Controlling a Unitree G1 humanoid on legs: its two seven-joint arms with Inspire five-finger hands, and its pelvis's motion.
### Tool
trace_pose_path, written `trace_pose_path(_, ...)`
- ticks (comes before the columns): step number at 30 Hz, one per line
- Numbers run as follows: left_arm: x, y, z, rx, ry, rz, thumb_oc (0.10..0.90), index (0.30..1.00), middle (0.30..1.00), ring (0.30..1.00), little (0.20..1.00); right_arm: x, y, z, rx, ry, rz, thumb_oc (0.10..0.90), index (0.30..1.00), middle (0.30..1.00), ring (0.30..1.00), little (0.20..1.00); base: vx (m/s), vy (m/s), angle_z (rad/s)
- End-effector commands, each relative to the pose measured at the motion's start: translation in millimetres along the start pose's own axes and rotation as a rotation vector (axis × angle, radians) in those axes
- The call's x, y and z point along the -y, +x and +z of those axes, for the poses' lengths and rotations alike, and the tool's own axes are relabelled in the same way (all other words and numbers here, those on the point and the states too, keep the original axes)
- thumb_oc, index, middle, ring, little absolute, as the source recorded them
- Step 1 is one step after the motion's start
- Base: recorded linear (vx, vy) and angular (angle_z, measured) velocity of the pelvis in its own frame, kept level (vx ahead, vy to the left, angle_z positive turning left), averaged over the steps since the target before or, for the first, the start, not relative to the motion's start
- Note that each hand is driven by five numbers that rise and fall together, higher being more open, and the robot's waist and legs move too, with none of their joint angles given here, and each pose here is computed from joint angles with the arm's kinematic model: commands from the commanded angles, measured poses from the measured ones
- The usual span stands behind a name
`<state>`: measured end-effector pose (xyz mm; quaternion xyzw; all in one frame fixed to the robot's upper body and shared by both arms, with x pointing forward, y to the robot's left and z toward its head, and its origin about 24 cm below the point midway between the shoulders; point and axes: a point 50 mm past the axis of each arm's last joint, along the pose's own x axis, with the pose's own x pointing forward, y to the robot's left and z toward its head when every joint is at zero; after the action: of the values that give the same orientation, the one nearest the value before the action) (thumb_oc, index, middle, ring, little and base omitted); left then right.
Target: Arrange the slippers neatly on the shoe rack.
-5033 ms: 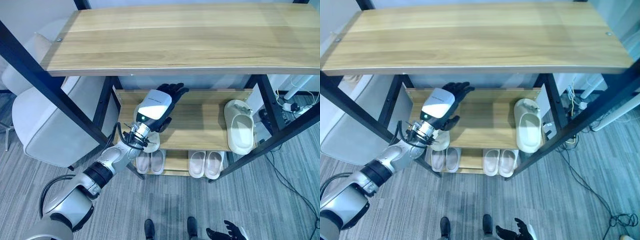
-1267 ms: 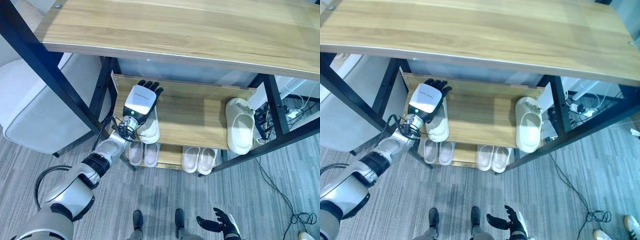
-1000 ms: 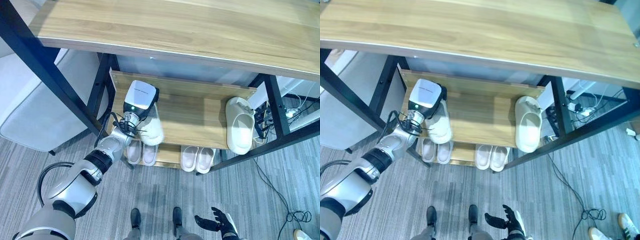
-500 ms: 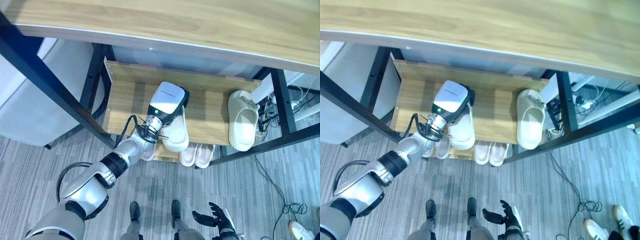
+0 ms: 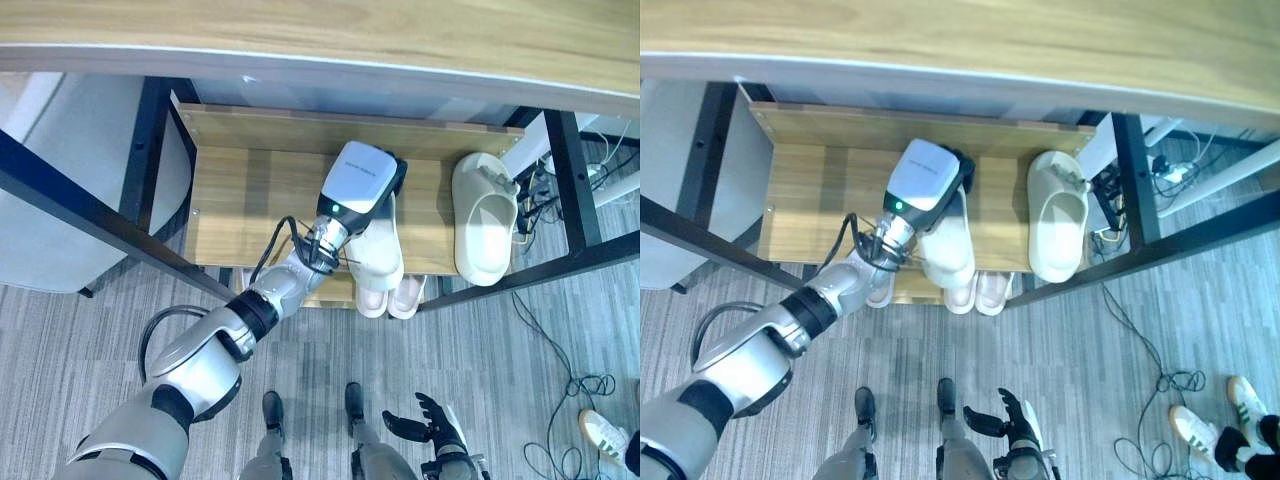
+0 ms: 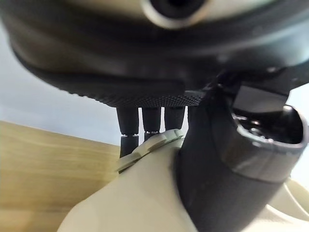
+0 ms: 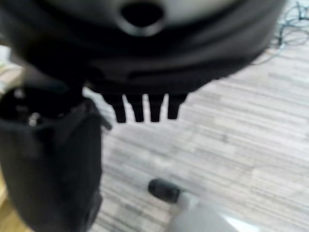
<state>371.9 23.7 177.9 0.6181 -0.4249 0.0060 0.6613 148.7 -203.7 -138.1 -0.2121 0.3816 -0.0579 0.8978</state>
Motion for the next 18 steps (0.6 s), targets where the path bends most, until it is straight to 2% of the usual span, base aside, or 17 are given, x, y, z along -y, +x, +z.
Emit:
trace_pose_path(1,-21.0,35.7,10.9,-0.017,-0.036,0.088,0.400,0.300,0.300,0.300,0.300,31.2,2.8,-7.5,0.002,-0.056,-0.095,0.800,0.900,0.900,0.900,0.900,0.01,-0.014,-0.05)
trace_pose_path(9,-26.3,47.4,31.0,-0.015,-0.110,0.122,0.400,0.300,0.300,0.300,0.300,36.1,5.6,-2.1,0.020,-0.046,-0.111,0.800,0.900,0.900,0.900,0.900,0.00,0.000,0.00)
trace_pose_path(18,-21.3,46.7,40.7,-0.029,-0.149,0.113,0.400,0.300,0.300,0.300,0.300,42.0,8.0,2.4,0.038,-0.050,-0.126,0.800,0.900,0.900,0.900,0.900,0.01,-0.013,-0.04)
